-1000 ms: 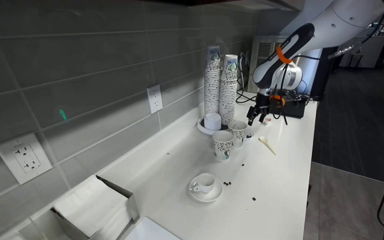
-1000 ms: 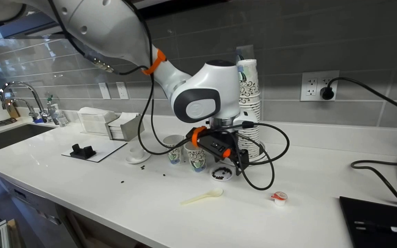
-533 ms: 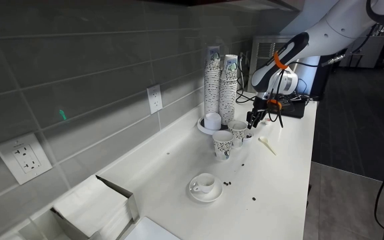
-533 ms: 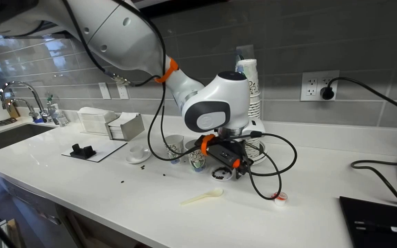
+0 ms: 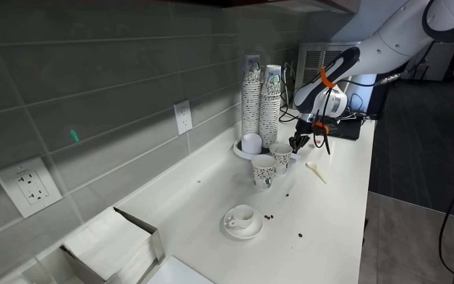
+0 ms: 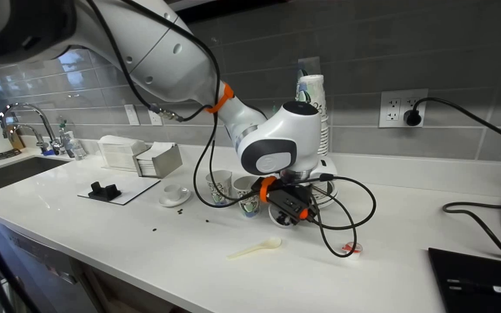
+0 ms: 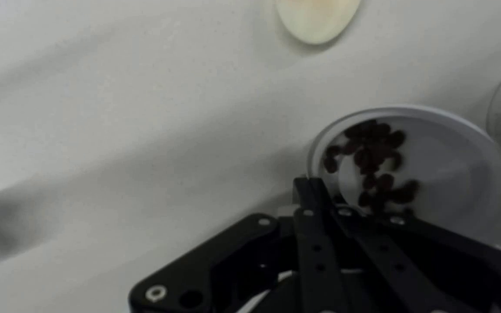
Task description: Lift the coffee lid and pour some of its contents into the tea cup
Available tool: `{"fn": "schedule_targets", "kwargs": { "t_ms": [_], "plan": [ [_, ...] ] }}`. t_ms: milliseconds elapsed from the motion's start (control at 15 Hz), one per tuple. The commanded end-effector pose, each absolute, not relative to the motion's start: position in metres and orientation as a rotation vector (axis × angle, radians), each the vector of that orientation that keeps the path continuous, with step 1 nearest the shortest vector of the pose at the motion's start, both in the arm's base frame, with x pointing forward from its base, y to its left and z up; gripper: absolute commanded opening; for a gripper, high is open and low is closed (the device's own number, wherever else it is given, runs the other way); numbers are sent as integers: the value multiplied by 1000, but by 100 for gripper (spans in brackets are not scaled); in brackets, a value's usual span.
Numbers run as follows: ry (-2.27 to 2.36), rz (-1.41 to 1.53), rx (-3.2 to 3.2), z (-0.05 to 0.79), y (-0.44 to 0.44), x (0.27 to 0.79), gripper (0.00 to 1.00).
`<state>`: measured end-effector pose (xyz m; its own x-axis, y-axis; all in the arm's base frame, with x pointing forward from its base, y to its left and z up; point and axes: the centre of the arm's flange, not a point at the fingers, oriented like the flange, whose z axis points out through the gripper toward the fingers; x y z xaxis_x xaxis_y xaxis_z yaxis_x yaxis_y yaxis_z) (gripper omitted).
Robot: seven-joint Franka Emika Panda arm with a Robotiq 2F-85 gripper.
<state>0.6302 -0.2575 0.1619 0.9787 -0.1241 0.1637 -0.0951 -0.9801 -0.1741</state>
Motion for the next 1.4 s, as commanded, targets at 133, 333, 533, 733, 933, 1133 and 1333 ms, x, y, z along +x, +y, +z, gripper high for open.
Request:
{"fn": "schedule_targets", "kwargs": {
  "t_ms": [133,333,533,733,933,1133,1333],
  "plan": [
    [129,-267,-2917,159,-264,640,21],
    [124,-256,-2917,161,-263,638,19],
    [114,-253,-2918,165,-260,638,21],
    [102,-258,-2921,171,-255,638,23],
    [78,-268,-2911,174,-250,639,26],
    [69,-255,-2903,169,-249,642,27],
    [65,-239,-2891,165,-250,643,24]
  ]
}}
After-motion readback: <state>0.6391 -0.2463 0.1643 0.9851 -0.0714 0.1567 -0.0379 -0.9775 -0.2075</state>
